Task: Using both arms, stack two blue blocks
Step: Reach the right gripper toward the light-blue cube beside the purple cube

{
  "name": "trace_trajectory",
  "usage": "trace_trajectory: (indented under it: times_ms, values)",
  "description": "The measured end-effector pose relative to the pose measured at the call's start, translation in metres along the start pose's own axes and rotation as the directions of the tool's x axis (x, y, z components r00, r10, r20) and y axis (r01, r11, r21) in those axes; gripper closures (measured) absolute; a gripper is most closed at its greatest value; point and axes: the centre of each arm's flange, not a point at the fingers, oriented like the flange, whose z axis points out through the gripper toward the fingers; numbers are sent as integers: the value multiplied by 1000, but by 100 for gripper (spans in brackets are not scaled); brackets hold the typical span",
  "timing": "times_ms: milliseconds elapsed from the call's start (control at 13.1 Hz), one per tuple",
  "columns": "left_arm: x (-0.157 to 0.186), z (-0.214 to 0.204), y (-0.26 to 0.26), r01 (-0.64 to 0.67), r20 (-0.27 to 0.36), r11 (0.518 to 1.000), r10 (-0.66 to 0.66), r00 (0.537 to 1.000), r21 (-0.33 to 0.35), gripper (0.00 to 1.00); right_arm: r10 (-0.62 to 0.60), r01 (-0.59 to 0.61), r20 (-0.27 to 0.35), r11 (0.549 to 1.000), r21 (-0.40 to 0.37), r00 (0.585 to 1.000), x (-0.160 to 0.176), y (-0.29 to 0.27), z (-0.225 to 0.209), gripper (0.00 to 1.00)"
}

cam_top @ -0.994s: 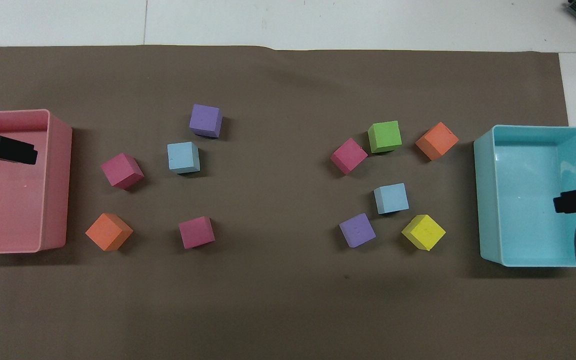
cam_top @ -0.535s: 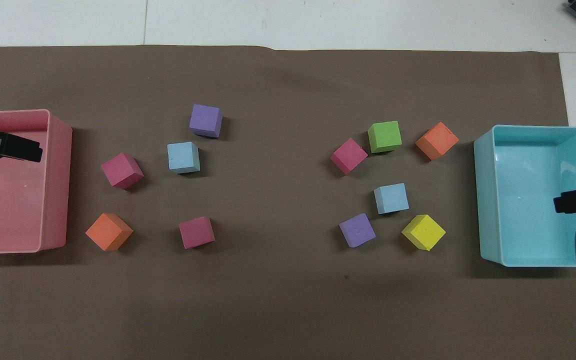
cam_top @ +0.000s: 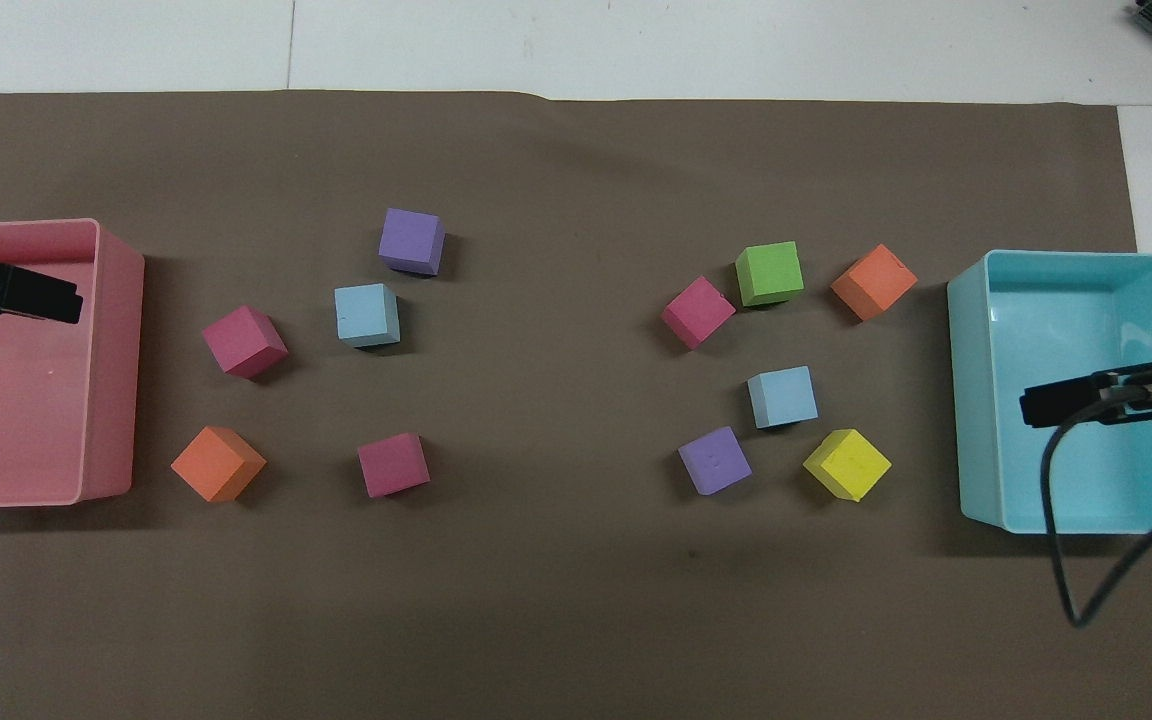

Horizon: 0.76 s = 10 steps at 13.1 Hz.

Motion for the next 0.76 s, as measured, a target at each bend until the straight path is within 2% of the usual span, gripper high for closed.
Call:
trace_trajectory:
  times_ms: [306, 459, 764]
  values:
    - [-1, 0, -1, 2, 5, 1000, -2, 1000, -1, 0, 22, -22, 25, 1000, -4, 999, 12, -29, 51, 0]
    - [-1, 1, -2, 4, 7, 1000, -4, 1000, -1, 0, 31, -31, 8, 1000, -3, 999, 20, -42, 74, 0]
    - [-2, 1, -2, 4, 12, 1000, -4, 1000, -1, 0, 72, -72, 4, 997, -9, 997, 40, -93, 161, 0]
